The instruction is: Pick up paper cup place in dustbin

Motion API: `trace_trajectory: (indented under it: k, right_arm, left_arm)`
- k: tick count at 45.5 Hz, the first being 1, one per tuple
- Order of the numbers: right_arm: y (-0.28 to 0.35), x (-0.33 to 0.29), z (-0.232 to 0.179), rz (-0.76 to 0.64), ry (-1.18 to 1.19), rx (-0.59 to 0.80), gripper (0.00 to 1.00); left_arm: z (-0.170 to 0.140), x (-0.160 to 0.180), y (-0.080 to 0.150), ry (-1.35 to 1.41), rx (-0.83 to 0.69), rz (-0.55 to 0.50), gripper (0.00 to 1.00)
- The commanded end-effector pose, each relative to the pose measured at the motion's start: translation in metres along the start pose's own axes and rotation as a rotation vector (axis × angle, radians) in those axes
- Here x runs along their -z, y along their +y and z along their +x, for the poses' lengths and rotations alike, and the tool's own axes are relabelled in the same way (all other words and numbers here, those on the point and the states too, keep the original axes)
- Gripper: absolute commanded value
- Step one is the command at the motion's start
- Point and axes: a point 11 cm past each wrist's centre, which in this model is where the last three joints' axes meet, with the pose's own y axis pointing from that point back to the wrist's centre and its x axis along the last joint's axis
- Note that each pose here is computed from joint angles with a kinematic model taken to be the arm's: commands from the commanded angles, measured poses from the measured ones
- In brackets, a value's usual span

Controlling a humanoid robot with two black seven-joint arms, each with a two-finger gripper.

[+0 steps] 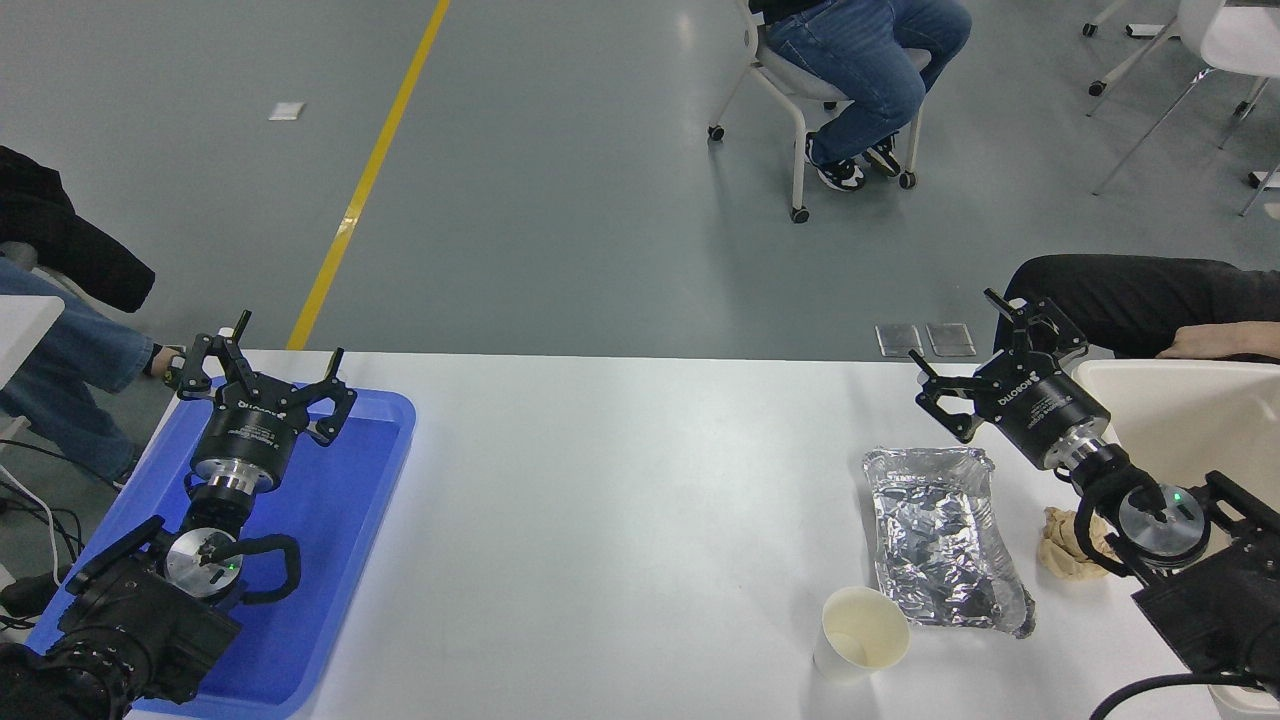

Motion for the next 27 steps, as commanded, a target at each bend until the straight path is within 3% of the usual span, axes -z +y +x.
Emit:
trace_trajectory:
  k: [1,27]
  right_arm:
    - [0.0,0.0,-0.001,0.0,0.0,0.003,1.0]
    - [-0.019,0.016,-0.024,-0.035,0.116,0.05,1.0]
  left_arm:
    - [0.0,0.0,0.0,-0.002,-0.001,-0.001,1.0]
    - [0.0,0.0,0.0,0.001,0.001,0.0,1.0]
